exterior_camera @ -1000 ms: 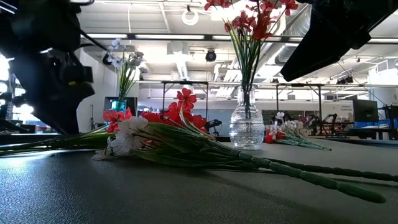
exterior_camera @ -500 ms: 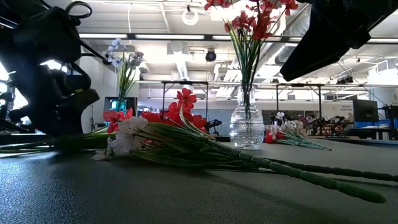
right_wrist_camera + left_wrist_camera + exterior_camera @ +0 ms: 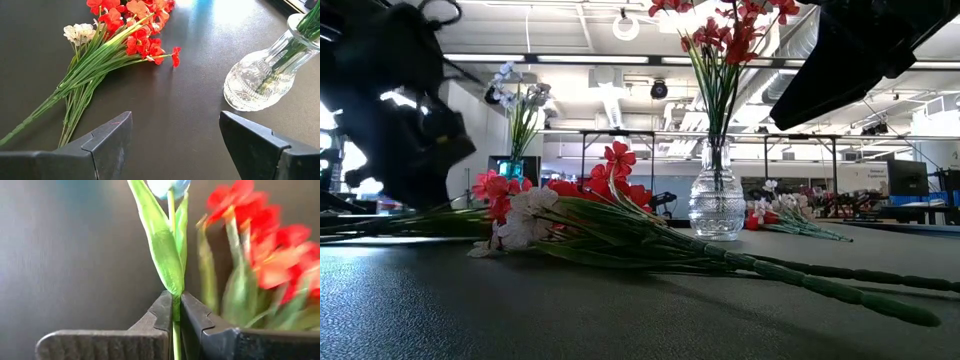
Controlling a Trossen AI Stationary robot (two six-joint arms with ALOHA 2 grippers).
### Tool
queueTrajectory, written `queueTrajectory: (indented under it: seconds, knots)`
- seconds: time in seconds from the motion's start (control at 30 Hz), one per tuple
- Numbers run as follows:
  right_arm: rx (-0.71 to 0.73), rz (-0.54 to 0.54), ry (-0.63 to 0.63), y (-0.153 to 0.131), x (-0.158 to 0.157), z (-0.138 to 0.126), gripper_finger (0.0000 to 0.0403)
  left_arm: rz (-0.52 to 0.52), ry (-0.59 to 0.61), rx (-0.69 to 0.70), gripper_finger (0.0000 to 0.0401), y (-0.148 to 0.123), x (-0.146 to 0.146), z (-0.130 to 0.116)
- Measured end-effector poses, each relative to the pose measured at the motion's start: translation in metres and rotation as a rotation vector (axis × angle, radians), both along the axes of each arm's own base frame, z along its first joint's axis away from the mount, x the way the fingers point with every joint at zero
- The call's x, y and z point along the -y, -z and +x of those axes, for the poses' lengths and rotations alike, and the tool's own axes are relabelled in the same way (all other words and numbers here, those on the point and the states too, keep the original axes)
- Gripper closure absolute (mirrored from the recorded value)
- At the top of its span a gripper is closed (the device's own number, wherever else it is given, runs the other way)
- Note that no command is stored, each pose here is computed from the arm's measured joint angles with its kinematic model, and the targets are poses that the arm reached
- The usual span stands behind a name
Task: Sort flowers into vase by color
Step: Put the left white flower into the blue vase
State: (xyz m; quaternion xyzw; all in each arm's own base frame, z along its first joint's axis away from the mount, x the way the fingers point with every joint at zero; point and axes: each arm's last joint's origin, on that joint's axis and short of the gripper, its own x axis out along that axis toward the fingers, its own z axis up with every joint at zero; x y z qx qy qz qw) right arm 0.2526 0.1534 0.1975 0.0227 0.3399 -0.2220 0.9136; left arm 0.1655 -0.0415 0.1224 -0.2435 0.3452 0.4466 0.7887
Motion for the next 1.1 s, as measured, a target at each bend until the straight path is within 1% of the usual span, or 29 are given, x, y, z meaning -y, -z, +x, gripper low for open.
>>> queueTrajectory:
  seconds: [0.13, 0.37, 0.47, 0.57, 0.63, 0.67, 0.8, 0.9, 0.97, 1.1]
  knots:
    - [0.0, 0.0, 0.0, 0.0, 0.0, 0.0, 0.0108, 0.096, 0.053, 0.133, 0.0398, -0.021, 0.003, -0.004]
    - [0.03, -0.029, 0.021, -0.001, 0.001, 0.001, 0.0108, 0.397, 0.182, 0.374, 0.0398, -0.065, 0.014, -0.009]
    - [0.048, -0.037, 0.028, -0.002, 0.0, 0.002, 0.0108, 0.521, 0.219, 0.431, 0.0399, -0.084, 0.021, -0.007]
    - [0.06, -0.046, 0.001, -0.004, -0.001, 0.004, 0.0108, 0.596, 0.288, 0.463, 0.0399, -0.102, 0.029, -0.003]
    - [0.063, -0.037, -0.054, -0.005, -0.004, 0.007, 0.0108, 0.617, 0.373, 0.496, 0.0399, -0.112, 0.035, 0.001]
    - [0.067, -0.035, -0.091, -0.007, -0.006, 0.009, 0.0108, 0.616, 0.434, 0.529, 0.0399, -0.117, 0.037, 0.003]
    - [0.121, -0.038, -0.268, -0.016, -0.016, 0.019, 0.0108, 0.624, 0.739, 0.695, 0.0399, -0.132, 0.049, 0.01]
    - [0.201, -0.073, -0.383, -0.027, -0.022, 0.026, 0.0108, 0.645, 0.915, 0.827, 0.0399, -0.139, 0.057, 0.014]
    - [0.259, -0.11, -0.432, -0.034, -0.025, 0.03, 0.0108, 0.669, 0.98, 0.903, 0.0399, -0.141, 0.061, 0.017]
    - [0.365, -0.155, -0.479, -0.046, -0.023, 0.038, 0.0108, 0.765, 1.039, 1.02, 0.0399, -0.144, 0.068, 0.024]
